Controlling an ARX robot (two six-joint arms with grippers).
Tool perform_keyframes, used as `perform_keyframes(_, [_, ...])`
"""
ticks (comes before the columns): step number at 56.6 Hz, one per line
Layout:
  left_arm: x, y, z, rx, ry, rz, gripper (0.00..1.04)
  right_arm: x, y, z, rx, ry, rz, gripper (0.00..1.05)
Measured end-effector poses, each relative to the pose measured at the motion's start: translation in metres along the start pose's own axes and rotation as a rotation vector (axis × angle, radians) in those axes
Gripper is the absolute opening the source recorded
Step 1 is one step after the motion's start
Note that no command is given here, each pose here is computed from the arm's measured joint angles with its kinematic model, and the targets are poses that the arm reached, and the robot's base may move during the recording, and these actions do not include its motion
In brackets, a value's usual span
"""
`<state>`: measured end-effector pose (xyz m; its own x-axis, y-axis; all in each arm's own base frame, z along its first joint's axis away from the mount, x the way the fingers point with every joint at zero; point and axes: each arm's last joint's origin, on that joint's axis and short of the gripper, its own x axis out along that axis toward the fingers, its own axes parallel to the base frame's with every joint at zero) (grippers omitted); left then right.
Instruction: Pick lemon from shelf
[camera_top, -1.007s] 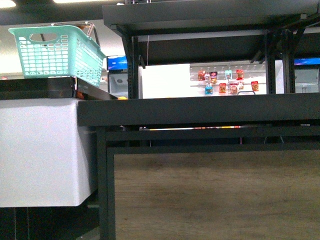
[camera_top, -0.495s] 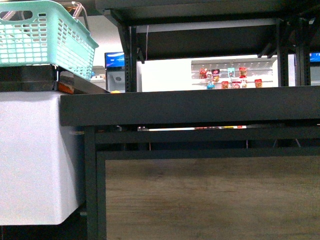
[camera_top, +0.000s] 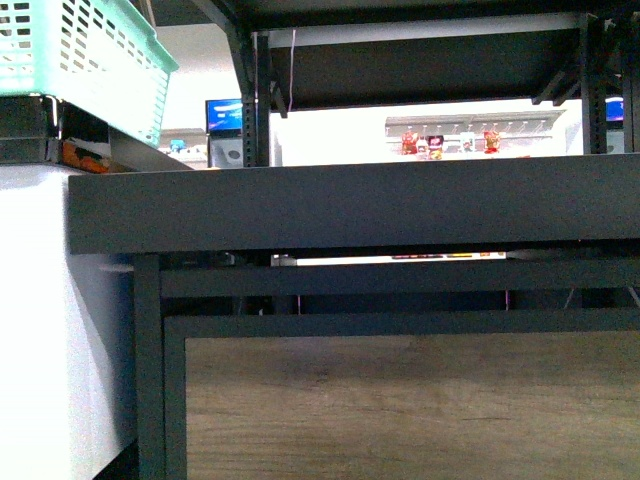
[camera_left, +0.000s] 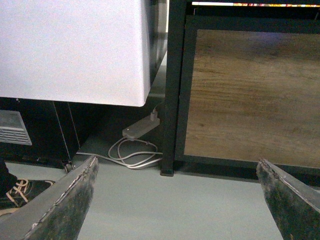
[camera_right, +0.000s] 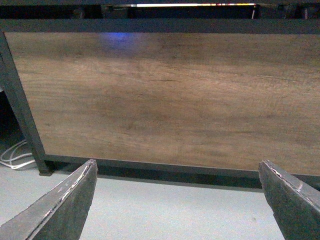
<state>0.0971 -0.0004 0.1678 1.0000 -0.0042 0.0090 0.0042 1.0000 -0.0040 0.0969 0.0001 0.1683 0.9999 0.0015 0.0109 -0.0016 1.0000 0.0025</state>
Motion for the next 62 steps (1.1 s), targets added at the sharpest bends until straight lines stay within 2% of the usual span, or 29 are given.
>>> perform_keyframes(62, [0.0000, 0.0000, 0.0000, 0.000, 0.000, -0.001, 0.97, 0.0001, -0.0001, -0.0002, 0.000, 0.002, -0.001, 0.97])
